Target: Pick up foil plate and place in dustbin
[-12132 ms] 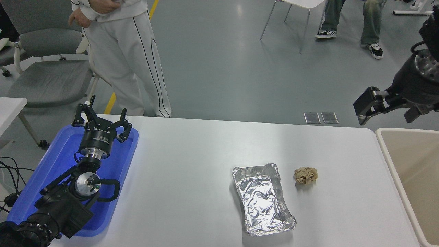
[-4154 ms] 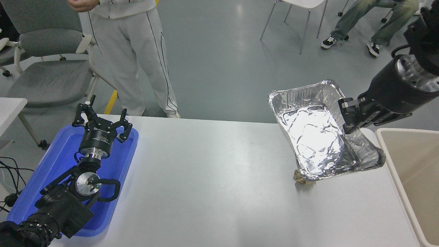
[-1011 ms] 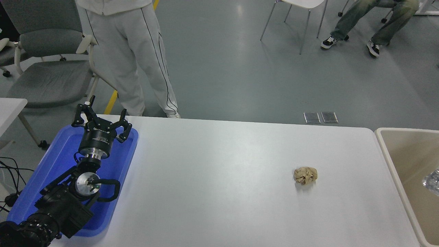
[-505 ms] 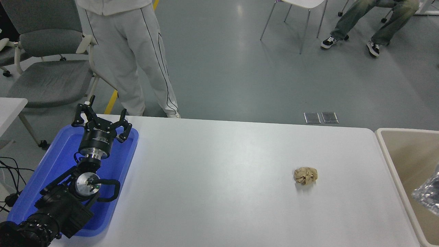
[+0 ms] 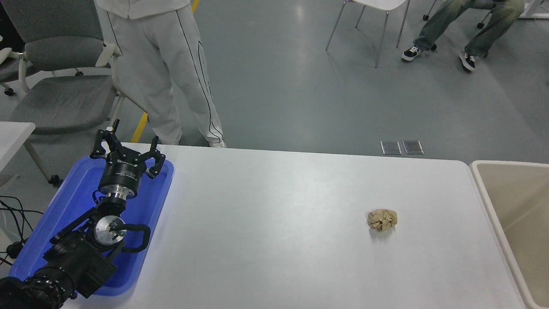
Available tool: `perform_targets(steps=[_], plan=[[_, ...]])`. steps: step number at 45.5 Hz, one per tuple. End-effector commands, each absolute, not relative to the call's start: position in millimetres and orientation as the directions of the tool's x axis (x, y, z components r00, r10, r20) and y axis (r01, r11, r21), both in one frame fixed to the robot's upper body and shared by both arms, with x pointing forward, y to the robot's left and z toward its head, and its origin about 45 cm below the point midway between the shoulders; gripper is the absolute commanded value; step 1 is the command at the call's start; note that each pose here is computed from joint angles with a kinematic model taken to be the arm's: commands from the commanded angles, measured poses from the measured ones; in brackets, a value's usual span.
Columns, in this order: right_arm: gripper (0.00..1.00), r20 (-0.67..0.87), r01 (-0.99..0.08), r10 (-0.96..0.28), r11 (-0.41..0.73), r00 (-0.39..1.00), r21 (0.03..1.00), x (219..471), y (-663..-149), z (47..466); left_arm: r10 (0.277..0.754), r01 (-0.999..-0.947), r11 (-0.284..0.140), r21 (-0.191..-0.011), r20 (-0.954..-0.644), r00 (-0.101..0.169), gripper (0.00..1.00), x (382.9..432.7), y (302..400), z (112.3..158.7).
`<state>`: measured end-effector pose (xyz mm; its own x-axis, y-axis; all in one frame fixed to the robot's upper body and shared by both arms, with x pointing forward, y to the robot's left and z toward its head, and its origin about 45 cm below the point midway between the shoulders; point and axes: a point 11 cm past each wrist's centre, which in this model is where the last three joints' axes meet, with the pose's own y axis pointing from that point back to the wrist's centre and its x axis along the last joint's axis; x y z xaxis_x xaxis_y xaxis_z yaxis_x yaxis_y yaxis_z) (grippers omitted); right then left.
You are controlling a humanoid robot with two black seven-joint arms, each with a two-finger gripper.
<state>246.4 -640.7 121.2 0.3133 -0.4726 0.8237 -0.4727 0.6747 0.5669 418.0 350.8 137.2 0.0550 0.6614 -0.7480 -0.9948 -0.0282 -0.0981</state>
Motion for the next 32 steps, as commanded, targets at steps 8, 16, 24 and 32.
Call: perform_targets(steps=[8, 16, 24, 32], plan=[[1.00, 0.661, -0.430, -0.595, 0.503, 0.458, 0.750, 238.7, -595.7, 122.5, 0.661, -0.9946, -0.026, -0.100, -0.749, 0.058, 1.00, 418.7, 349.9, 138.0], [1.00, 0.558, -0.358, -0.584, 0.430, 0.589, 0.829, 239.0, -582.1, 140.0, 0.661, -0.9946, -0.026, -0.100, -0.749, 0.058, 1.00, 418.7, 349.9, 138.0], [1.00, 0.403, -0.262, -0.617, 0.310, 0.676, 0.914, 244.1, -562.2, 152.9, 0.662, -0.9946, -0.027, -0.101, -0.748, 0.058, 1.00, 418.6, 350.7, 138.3], [1.00, 0.222, -0.143, -0.616, 0.176, 0.756, 0.974, 250.5, -539.1, 170.0, 0.661, -0.9946, -0.026, -0.100, -0.749, 0.058, 1.00, 418.7, 349.9, 138.0]])
